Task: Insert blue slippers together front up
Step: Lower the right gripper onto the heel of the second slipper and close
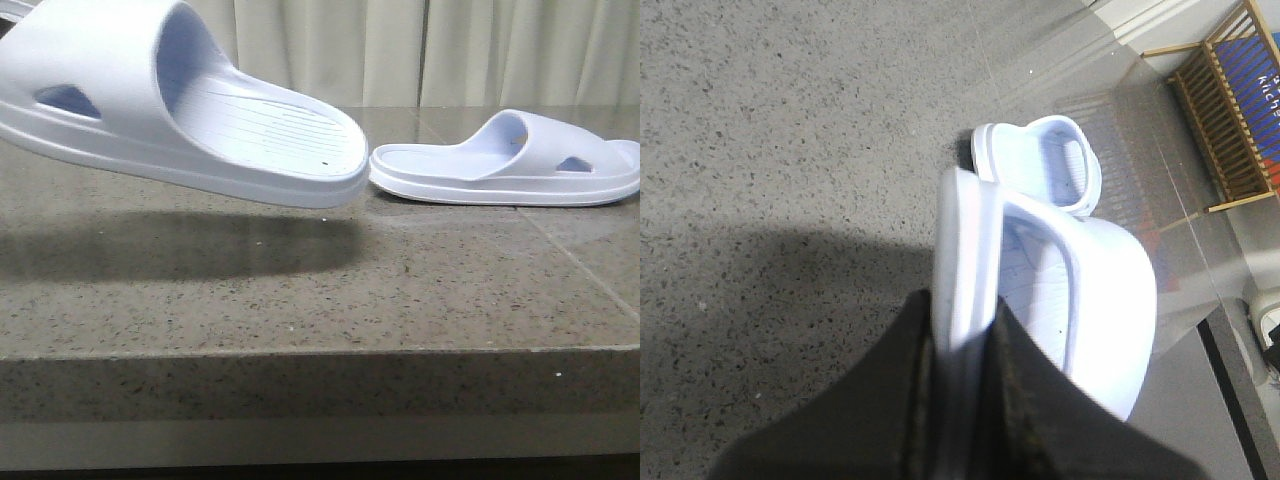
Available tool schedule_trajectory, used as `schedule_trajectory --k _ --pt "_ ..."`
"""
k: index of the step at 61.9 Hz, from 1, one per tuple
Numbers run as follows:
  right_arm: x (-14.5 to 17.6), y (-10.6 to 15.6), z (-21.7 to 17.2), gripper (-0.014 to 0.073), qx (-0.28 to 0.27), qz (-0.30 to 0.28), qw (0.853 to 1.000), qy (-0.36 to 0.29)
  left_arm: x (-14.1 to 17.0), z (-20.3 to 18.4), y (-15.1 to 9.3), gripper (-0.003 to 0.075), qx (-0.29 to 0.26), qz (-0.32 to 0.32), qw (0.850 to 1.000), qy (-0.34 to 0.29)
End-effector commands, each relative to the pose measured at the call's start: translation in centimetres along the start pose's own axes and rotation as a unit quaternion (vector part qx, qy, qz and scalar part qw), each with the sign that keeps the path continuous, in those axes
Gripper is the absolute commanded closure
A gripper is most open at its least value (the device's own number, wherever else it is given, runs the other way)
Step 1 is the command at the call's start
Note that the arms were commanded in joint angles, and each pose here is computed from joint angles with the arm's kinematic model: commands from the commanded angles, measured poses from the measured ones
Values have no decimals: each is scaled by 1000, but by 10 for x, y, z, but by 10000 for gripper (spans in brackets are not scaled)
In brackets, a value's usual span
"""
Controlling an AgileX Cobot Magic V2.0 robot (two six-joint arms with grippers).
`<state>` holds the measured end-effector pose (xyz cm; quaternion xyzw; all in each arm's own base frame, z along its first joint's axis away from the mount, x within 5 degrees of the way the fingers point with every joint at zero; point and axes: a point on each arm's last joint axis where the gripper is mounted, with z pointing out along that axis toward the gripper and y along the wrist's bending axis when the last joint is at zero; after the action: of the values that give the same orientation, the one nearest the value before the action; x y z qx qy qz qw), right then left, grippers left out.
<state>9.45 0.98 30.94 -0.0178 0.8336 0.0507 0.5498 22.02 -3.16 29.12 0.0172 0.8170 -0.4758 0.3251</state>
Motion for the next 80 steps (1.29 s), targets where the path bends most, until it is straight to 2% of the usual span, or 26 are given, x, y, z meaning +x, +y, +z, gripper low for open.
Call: schedule_trajectory --k 1,15,25,34,41,49,57,67,80 --pt "-16 -2 1 200 13 -13 999 -29 -7 -3 -17 741 41 8 999 -27" --pt "-35 -13 30 200 43 14 996 76 -7 -3 -17 741 40 8 999 -28" --pt "-50 -42 64 200 92 64 981 159 -7 -3 -17 741 40 8 999 -28" --pt "-48 -71 93 200 110 140 965 194 -7 -3 -17 741 40 8 999 -28" --pt "-46 -88 115 200 79 178 959 208 -8 -3 -16 741 39 9 999 -28" --pt "-51 -103 137 200 15 214 958 193 -8 -3 -16 741 37 10 999 -30" --pt "-60 -116 156 200 -43 237 956 167 -8 -3 -16 741 37 12 999 -30" --pt "-67 -122 184 200 -129 252 946 156 -8 -3 -16 741 37 12 999 -29" --pt "-71 -127 217 223 -162 253 939 168 -8 -3 -16 741 37 12 999 -29"
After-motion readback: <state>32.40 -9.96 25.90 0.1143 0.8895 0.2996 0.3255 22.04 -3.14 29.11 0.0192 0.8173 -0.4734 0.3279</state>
